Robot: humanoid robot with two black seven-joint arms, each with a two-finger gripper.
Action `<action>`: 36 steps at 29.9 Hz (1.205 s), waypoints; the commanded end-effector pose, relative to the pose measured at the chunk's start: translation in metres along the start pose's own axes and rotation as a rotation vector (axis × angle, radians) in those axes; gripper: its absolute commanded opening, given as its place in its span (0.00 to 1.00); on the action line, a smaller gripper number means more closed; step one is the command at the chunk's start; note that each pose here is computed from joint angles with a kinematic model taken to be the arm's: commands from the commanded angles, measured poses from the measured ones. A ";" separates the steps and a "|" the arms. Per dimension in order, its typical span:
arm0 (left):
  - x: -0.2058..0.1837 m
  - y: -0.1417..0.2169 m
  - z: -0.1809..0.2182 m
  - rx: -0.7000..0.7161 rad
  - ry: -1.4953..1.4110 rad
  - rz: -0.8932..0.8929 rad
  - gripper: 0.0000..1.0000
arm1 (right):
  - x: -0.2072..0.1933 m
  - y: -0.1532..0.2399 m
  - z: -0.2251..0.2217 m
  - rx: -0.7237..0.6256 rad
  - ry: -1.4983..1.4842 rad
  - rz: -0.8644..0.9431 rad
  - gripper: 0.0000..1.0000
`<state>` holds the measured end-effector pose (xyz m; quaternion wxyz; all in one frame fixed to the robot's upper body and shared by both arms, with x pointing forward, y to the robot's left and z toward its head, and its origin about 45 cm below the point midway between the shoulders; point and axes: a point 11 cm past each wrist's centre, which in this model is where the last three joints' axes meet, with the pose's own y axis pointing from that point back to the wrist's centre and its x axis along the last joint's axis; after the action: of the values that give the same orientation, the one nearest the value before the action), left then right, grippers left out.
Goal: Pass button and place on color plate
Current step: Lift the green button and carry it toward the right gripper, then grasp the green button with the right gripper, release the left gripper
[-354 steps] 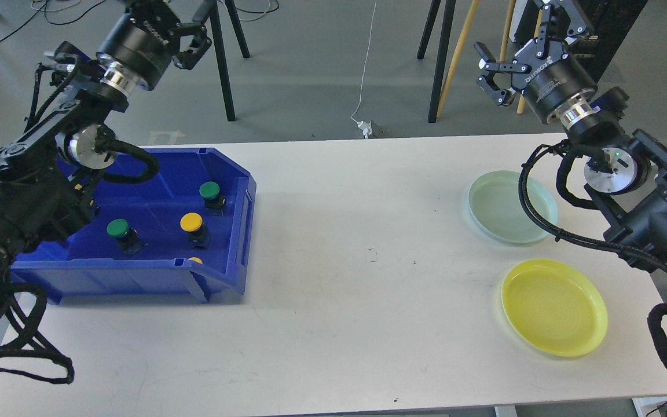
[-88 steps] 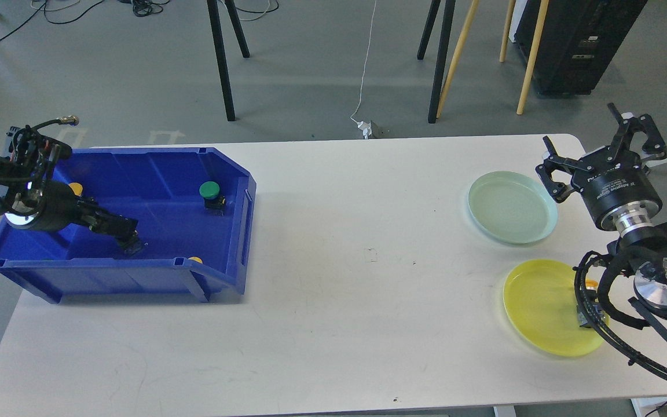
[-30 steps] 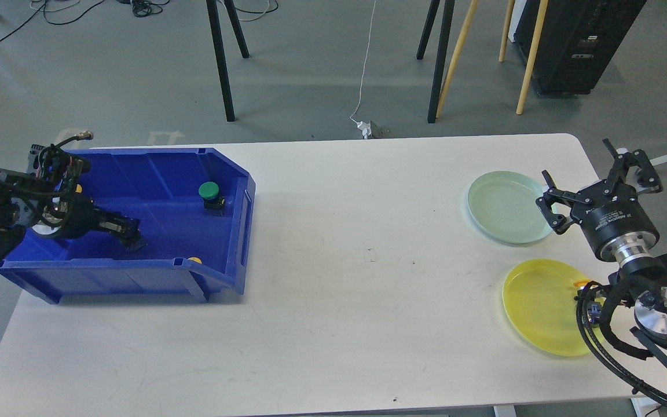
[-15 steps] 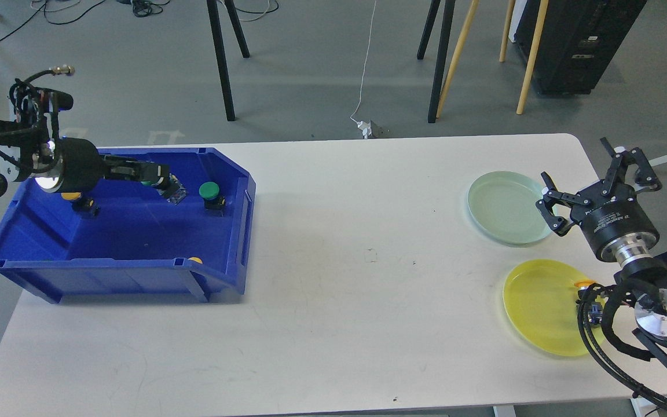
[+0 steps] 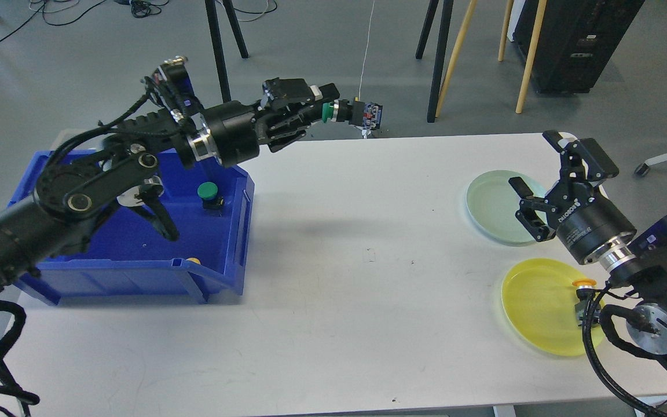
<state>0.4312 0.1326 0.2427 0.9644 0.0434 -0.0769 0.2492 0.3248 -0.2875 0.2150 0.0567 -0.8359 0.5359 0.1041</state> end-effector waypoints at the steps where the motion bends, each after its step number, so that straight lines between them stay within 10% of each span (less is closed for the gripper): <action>1: -0.008 -0.009 -0.010 0.006 0.030 0.003 0.10 | -0.024 -0.016 0.005 -0.007 -0.013 -0.076 0.96; 36: -0.007 -0.007 -0.014 0.011 0.038 0.012 0.10 | -0.106 -0.110 0.032 0.025 -0.124 -0.176 0.81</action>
<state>0.4305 0.1248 0.2277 0.9640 0.0434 -0.0575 0.2561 0.3784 -0.1411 0.2059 0.1079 -0.8714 0.4564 0.1441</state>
